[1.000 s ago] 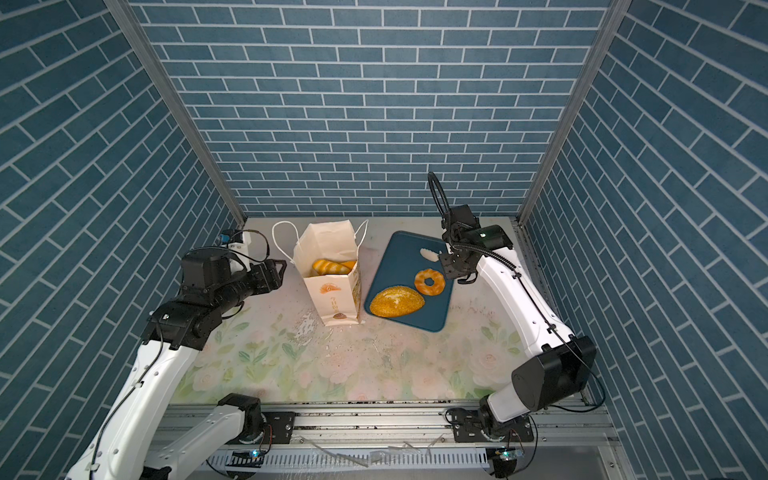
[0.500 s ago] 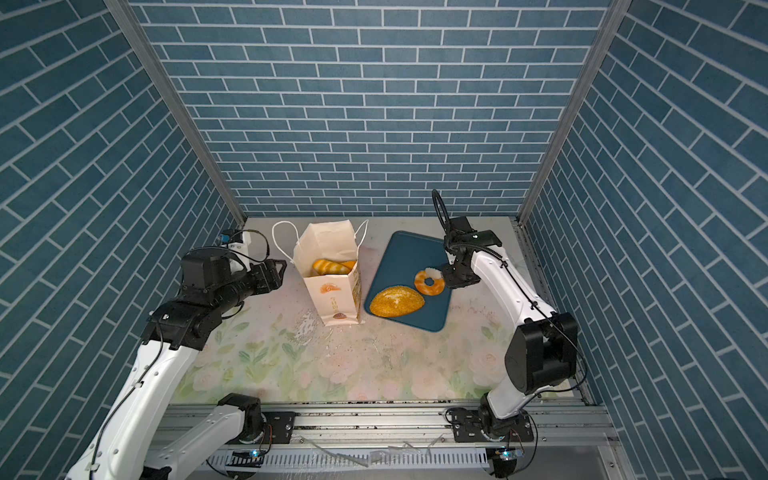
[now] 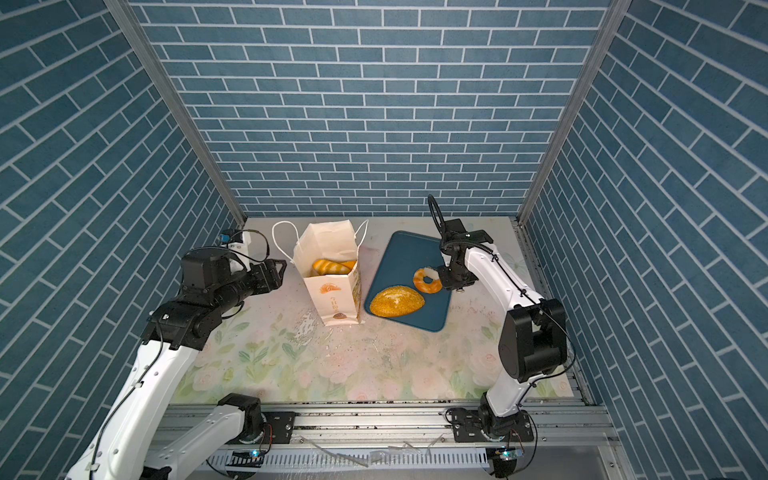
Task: Place the fake bread into the paper bag
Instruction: 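Move the open tongs back over the tray toward the orange ring, then pinch the orange ring bun with the right tongs and lift it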
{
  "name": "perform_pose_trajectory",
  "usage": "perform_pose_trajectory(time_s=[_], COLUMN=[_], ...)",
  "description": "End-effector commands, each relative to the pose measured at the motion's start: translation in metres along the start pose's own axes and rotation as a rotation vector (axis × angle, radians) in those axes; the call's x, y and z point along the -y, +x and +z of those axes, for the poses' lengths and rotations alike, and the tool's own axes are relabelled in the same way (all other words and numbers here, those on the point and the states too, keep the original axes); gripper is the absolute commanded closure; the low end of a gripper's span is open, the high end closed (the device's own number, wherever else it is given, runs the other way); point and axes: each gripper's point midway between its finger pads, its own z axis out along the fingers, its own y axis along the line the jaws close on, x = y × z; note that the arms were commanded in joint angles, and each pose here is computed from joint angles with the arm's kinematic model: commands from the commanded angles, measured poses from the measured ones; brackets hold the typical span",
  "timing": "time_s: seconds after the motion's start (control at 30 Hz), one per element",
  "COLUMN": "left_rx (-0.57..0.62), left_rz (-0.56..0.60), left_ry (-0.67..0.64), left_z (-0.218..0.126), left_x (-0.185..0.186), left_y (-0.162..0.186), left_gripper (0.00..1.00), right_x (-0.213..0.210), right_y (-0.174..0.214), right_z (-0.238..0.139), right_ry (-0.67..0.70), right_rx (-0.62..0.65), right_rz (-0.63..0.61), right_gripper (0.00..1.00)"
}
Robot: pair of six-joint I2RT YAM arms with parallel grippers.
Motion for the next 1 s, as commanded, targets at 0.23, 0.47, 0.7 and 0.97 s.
perform_pose_trajectory(time_s=[0.23,0.47,0.7,0.97], left_rx=[-0.003,-0.005,-0.006,-0.003], left_rz=[-0.002,-0.005,-0.008,-0.013], left_ry=[-0.002,0.002,-0.002,0.002], left_z=[0.005,0.007,0.006,0.007], left_x=[-0.001,0.000,-0.001,-0.001], left_y=[0.002,0.002,0.004,0.004], left_gripper=[0.24,0.24,0.24,0.24], right_x=[0.004,0.003,-0.001,-0.006], right_y=[-0.006,-0.007,0.003,0.010], right_z=[-0.027,-0.037,-0.024,0.000], right_ry=[-0.001,-0.011,-0.026,-0.032], right_rx=[0.072,0.102,0.056,-0.008], right_rz=[0.022,0.026,0.020,0.012], right_gripper=[0.63,0.63,0.64,0.65])
